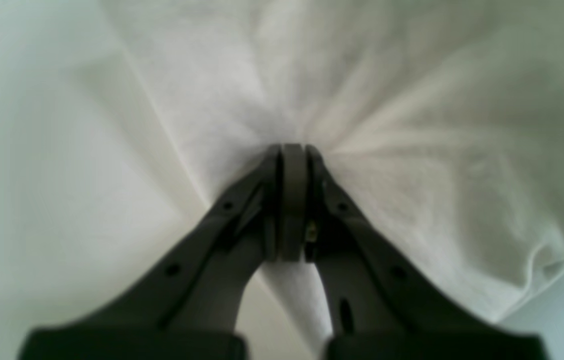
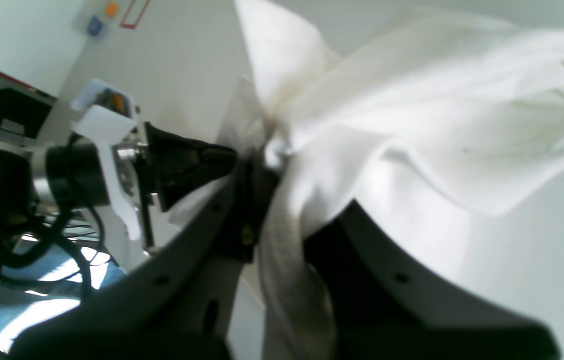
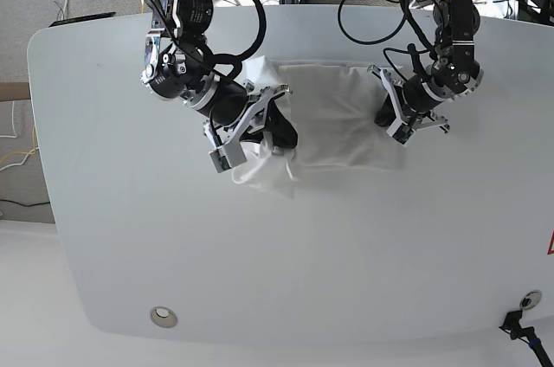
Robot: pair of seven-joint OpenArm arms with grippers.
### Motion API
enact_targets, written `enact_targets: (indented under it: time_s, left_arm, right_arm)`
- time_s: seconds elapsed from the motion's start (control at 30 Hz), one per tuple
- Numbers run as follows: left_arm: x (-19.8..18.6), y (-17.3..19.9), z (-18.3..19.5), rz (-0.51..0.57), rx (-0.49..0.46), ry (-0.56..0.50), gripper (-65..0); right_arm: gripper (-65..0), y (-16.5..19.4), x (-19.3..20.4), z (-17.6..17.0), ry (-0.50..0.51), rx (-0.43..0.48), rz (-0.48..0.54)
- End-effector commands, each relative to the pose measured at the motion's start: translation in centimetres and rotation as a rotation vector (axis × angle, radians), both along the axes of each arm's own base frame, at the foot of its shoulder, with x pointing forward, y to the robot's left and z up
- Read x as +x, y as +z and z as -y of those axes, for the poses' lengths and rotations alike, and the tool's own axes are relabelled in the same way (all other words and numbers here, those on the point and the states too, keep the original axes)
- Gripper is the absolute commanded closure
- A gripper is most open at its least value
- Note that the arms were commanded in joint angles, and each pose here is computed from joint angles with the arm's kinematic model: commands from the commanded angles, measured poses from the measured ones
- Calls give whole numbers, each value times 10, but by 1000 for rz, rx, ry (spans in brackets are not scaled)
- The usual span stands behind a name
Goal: Fold the T-shirt properly
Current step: 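Grasp the folded half with the right gripper and lift it over, then lay the folded half onto the other half and open the right gripper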
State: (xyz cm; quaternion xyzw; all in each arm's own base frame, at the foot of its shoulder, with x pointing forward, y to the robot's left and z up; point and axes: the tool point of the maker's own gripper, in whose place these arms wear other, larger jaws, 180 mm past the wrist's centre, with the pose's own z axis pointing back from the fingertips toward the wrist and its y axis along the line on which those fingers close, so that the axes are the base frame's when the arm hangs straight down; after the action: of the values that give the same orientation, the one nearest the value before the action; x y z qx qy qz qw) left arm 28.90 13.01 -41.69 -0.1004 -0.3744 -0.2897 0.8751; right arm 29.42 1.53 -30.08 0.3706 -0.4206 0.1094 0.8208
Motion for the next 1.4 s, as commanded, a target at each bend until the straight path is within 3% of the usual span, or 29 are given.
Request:
enact_targets:
  time_s: [0.0, 0.17, 0.37, 0.6, 0.73, 0.8, 0.87, 0.93, 0.97, 1.1, 1.17, 1.3, 1.37]
  left_arm:
    - [7, 9, 0, 33, -4, -4, 0]
    - [7, 9, 0, 33, -4, -4, 0]
    - [8, 10, 0, 36, -4, -5, 0]
    - [9, 12, 0, 41, -7, -3, 0]
    - [18, 34, -5, 108, 9, 0, 0]
    - [25, 50, -15, 156, 23, 26, 0]
    - [31, 66, -31, 203, 42, 64, 0]
    - [35, 80, -49, 241, 86, 75, 0]
    - [36, 87, -54, 259, 102, 75, -29]
    - [43, 119, -90, 342, 152, 152, -313]
    - [43, 132, -114, 374, 172, 220, -401]
    - [40, 149, -140, 415, 197, 292, -427]
    - [40, 155, -139, 430, 202, 291, -427]
  right_arm:
    - [0, 27, 7, -19, 25, 66, 74]
    - [0, 21, 2, -55, 126, 89, 47]
    - [0, 8, 5, -75, 151, 135, 15]
    - [0, 3, 0, -106, 255, 122, 3]
    - [-230, 1, 5, -112, 244, 116, -28]
    - [-316, 2, 7, -111, 227, 116, -38]
    - [-382, 6, 12, -110, 217, 123, -22]
    - [-402, 8, 11, -115, 227, 125, -13]
    - [-402, 10, 10, -118, 241, 123, -6]
    - [-402, 24, 13, -130, 285, 113, 40]
    - [-402, 37, 16, -138, 318, 102, 81]
    - [-402, 59, 27, -142, 339, 70, 166]
    - [-402, 54, 43, -122, 296, -55, 221]
